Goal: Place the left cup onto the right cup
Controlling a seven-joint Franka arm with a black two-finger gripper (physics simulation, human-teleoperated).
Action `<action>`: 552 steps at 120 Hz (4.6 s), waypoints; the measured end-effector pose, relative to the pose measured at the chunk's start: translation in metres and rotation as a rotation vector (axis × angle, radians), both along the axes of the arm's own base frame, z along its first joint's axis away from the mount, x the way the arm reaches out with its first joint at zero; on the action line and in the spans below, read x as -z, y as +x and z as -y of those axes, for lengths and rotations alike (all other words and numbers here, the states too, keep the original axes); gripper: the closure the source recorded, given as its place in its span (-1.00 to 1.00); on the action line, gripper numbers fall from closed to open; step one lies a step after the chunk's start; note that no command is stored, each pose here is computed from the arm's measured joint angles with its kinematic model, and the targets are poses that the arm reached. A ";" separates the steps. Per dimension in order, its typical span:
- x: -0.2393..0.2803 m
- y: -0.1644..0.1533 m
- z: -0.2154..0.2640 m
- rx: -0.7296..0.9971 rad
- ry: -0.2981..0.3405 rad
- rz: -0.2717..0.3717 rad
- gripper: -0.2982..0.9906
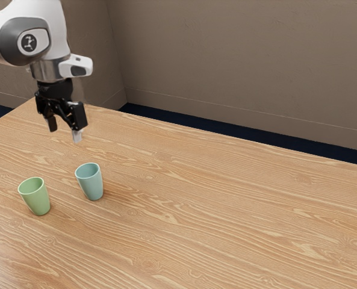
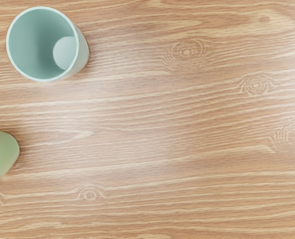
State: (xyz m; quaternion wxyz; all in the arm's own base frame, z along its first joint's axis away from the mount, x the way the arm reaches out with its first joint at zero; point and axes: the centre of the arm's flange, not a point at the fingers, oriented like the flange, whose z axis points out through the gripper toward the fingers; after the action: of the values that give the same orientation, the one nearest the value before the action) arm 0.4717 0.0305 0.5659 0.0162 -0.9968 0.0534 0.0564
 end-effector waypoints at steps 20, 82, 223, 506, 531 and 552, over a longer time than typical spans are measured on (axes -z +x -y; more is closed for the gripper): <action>0.016 -0.025 -0.006 -0.012 -0.006 0.001 -0.54; 0.097 -0.043 -0.035 -0.074 -0.019 -0.062 -0.54; 0.148 -0.073 -0.181 -0.196 -0.037 -0.078 -0.54; 0.248 0.005 -0.183 -0.197 -0.005 -0.049 0.32; 0.248 0.004 -0.183 -0.200 -0.005 -0.050 0.58; 0.248 0.004 -0.183 -0.205 -0.003 -0.053 0.64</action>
State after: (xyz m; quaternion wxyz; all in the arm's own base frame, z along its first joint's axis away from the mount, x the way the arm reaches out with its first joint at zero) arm 0.4756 0.2138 0.3184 0.0072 -0.9953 -0.0483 0.0842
